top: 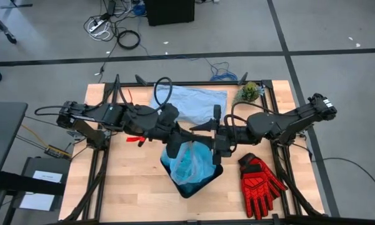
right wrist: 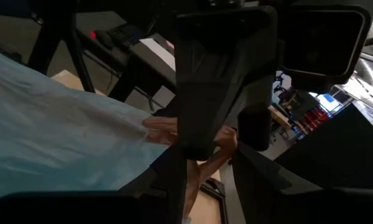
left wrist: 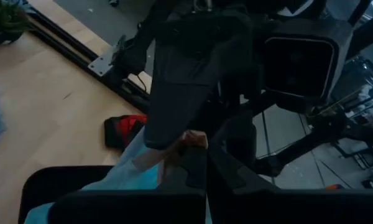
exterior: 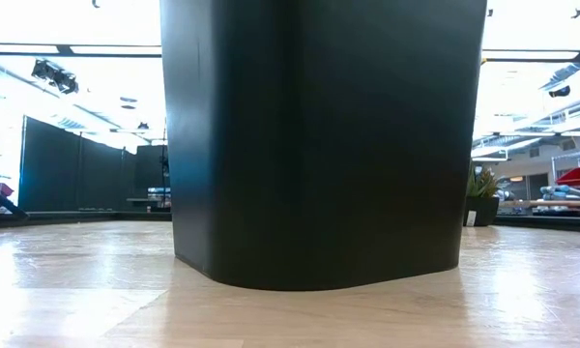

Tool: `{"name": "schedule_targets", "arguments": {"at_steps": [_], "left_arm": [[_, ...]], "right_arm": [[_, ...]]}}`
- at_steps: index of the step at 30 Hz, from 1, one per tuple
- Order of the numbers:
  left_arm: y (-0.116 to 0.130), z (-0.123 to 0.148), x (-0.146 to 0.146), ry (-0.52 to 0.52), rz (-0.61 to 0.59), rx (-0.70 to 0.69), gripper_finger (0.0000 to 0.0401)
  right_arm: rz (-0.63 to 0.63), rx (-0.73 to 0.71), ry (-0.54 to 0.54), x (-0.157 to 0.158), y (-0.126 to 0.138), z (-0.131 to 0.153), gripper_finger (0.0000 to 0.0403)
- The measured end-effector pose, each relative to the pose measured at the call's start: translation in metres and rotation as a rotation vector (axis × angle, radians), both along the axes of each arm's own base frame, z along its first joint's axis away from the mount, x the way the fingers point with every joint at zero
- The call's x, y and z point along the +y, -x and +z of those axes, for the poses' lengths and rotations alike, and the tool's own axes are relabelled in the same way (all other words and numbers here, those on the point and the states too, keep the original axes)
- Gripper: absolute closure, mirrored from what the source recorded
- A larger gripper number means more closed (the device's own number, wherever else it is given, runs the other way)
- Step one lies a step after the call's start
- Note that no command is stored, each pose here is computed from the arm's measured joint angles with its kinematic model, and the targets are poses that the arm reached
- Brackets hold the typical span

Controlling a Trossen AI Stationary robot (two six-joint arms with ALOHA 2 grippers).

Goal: Place trash/remove bag and relplace
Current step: Close the light blue trash bag

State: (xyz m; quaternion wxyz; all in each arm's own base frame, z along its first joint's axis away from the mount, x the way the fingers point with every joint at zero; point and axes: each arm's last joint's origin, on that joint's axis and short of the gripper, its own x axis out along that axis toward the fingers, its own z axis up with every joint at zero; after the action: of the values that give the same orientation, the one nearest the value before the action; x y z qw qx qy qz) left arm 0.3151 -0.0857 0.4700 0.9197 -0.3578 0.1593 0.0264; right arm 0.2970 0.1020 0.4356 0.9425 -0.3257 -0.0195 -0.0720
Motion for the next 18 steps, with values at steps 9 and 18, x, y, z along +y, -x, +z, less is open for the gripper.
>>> {"name": "schedule_targets", "arguments": {"at_steps": [9,18], "left_arm": [[0.0009,-0.0014,-0.0027,0.025,-0.013,0.017,0.0401],[0.0005,-0.0006,-0.0030,0.033,-0.012,0.008,0.0401]], "right_arm": [[0.001,-0.049,-0.014,-0.0007,0.0004,0.0049,0.0321],[0.075,-0.039,-0.001,0.0010,-0.0001,0.0038,0.0402]]}}
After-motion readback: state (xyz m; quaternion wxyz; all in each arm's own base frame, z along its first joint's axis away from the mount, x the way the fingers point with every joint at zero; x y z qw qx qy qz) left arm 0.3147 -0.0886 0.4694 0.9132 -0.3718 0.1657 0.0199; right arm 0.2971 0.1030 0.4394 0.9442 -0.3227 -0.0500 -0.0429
